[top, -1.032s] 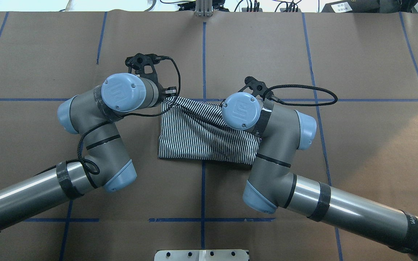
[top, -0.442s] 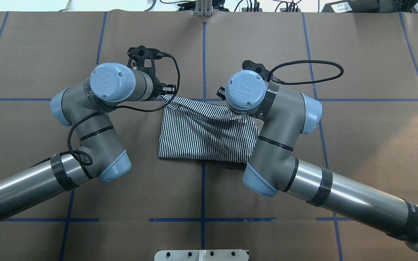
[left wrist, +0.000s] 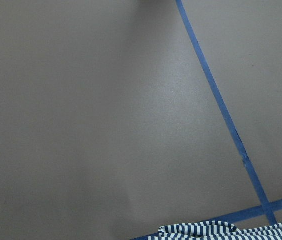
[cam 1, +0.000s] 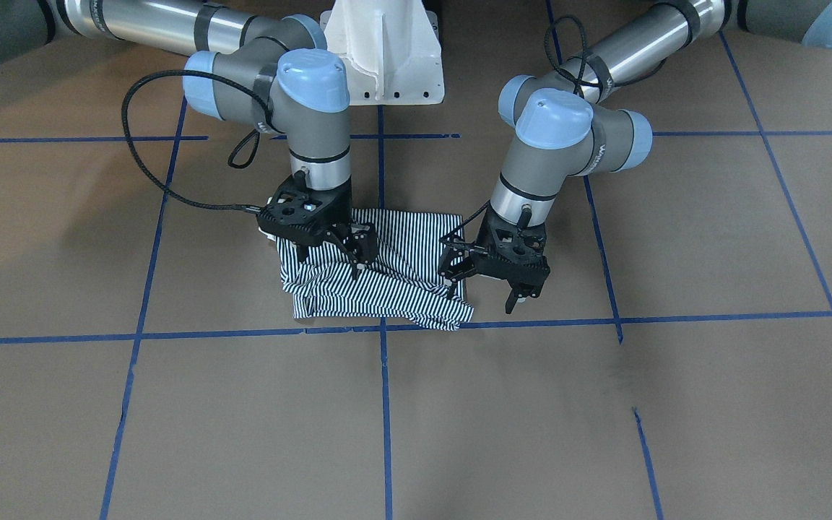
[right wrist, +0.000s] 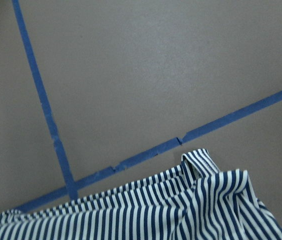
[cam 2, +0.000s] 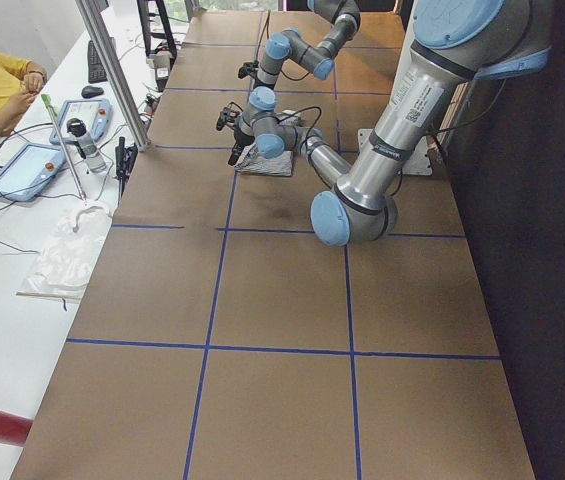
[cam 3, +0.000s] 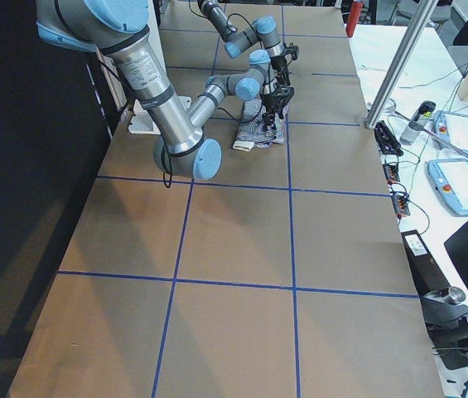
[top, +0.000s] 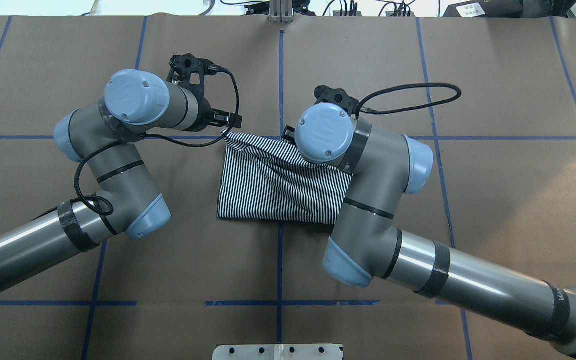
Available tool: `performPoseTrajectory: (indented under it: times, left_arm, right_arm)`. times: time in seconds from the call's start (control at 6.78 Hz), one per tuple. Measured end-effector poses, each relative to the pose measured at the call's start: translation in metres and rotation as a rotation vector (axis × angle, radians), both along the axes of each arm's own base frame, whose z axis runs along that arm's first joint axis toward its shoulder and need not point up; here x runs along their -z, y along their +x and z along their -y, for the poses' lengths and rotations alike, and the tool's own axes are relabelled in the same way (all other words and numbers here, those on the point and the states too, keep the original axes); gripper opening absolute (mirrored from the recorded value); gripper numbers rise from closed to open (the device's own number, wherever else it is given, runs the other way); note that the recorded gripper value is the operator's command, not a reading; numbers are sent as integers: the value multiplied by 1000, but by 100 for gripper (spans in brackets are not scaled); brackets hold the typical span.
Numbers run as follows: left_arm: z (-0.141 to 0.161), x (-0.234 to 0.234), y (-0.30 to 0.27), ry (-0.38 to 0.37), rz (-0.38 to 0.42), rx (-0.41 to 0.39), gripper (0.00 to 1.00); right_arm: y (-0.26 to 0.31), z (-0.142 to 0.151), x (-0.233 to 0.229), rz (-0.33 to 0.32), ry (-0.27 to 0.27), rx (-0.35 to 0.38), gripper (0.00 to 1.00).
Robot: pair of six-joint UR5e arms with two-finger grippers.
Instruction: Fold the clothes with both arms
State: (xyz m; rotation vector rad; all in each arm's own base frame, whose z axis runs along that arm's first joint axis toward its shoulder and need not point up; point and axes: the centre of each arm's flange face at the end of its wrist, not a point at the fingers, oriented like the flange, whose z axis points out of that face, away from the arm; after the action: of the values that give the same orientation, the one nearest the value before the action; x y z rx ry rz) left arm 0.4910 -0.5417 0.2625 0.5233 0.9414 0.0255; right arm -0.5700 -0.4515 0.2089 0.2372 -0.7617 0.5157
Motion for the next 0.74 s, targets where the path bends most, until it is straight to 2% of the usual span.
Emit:
performPoseTrajectory:
  times: [0.15, 0.29, 0.44, 0.74]
  left_arm:
    - [0, -1, 0, 1, 1, -1, 100]
    - [0, -1, 0, 3, -3, 0, 100]
    - [0, 0, -1, 10, -12, 0, 100]
    - [-1, 1, -2, 15, -19, 1, 100]
  right_arm:
    - [-21, -28, -3, -61, 63, 42, 100]
    - [-36, -47, -10, -112, 95, 82, 100]
    - [-44, -52, -16, -148, 115, 106, 100]
    - [-48, -36, -31, -209, 135, 119, 100]
